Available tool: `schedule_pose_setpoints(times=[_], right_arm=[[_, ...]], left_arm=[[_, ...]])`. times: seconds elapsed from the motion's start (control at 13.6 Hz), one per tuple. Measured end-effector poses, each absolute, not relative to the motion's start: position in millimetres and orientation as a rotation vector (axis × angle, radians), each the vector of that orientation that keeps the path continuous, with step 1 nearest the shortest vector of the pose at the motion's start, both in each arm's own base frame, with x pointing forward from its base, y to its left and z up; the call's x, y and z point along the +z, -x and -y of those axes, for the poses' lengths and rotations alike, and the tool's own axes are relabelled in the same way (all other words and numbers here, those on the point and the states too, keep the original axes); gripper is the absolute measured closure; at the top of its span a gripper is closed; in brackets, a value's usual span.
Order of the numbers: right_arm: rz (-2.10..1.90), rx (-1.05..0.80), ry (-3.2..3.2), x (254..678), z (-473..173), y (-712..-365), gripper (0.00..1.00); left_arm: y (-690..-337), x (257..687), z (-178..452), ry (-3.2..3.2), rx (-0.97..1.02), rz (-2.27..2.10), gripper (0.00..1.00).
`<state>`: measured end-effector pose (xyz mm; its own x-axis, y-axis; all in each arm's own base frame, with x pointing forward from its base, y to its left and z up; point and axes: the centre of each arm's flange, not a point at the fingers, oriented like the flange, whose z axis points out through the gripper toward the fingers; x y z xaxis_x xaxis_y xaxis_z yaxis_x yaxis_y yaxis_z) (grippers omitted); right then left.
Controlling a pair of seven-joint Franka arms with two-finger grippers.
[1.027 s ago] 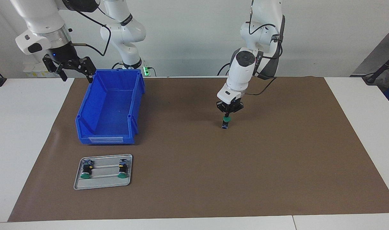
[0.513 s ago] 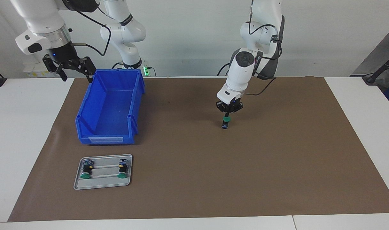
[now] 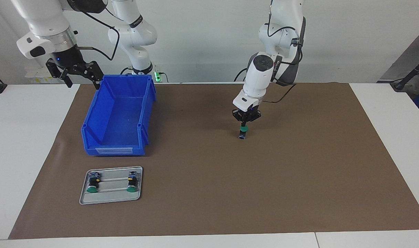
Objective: Place and press button with both arms
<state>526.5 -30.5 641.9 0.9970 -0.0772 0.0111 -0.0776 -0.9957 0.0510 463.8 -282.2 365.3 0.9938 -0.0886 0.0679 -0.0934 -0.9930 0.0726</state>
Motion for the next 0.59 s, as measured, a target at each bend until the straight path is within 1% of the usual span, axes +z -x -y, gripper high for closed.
schedule_pose_setpoints(times=[0.37,0.59], right_arm=[[0.120,0.014,-3.088,642,30,-527,0.00],[0.120,0.014,-3.088,642,30,-527,0.00]], left_arm=[[-463,366,281,-3.059,0.106,0.139,0.99],[-476,386,279,-3.066,0.088,0.118,0.99]])
